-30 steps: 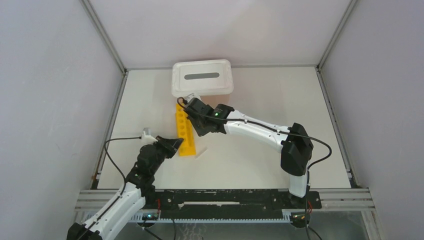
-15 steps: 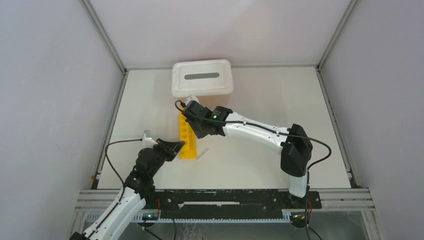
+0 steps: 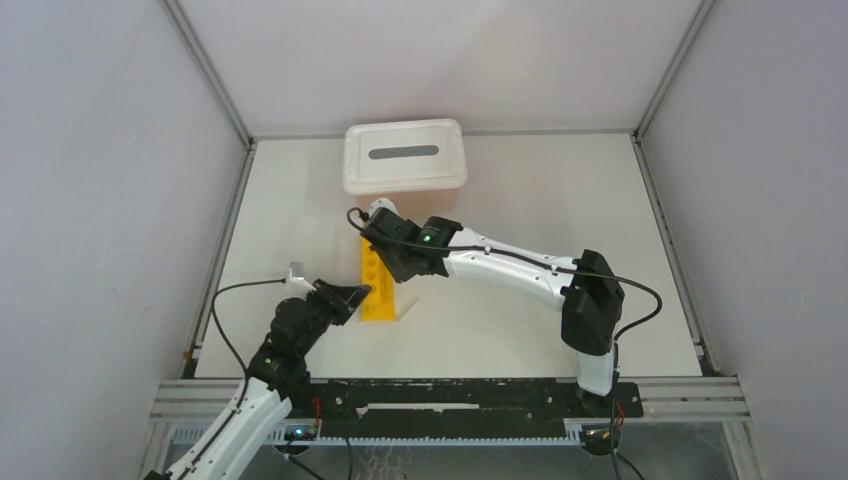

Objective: Organize the chemistry lab equipment
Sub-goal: Insert the test tube into the slot of the test tube rack.

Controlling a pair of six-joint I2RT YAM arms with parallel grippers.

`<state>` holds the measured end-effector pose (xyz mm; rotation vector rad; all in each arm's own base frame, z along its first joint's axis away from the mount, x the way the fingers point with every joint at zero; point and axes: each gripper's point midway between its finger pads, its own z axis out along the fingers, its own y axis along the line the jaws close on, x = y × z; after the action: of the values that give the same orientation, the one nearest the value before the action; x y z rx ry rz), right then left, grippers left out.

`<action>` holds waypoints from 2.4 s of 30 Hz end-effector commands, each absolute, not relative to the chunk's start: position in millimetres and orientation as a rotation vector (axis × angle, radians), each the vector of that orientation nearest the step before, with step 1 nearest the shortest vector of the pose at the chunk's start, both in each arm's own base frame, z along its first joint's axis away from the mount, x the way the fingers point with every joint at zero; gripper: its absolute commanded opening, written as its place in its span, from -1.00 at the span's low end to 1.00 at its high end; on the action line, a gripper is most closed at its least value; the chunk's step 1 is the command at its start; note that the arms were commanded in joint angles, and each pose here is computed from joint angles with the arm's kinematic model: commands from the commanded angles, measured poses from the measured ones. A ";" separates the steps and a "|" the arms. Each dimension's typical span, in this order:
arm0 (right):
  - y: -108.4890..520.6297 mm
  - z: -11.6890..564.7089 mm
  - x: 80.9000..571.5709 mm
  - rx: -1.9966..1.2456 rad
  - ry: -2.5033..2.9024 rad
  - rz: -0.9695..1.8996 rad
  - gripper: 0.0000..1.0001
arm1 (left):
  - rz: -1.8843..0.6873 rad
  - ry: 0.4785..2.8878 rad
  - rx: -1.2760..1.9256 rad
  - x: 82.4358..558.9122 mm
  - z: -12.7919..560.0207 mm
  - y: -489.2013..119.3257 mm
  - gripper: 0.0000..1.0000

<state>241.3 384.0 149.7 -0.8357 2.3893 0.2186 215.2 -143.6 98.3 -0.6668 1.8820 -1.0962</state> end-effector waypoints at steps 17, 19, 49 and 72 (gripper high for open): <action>391.3 186.7 237.1 -0.841 2.314 0.248 -0.86 | -1.052 2.154 -0.754 175.1 5.1 -144.0 -0.77; 391.5 185.8 237.7 -0.841 2.316 0.246 -0.86 | -1.051 2.164 -0.754 173.7 3.7 -144.5 -0.74; 401.8 163.6 228.4 -0.915 2.381 0.274 -0.87 | -1.068 2.142 -0.742 176.6 10.2 -146.0 -0.75; 407.6 151.6 237.0 -0.937 2.412 0.287 -0.86 | -1.104 2.119 -0.707 178.1 16.2 -150.1 -0.77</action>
<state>228.2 396.9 134.8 -0.9332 2.4619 0.2456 207.5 -154.5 97.4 -0.6787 1.9249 -1.1775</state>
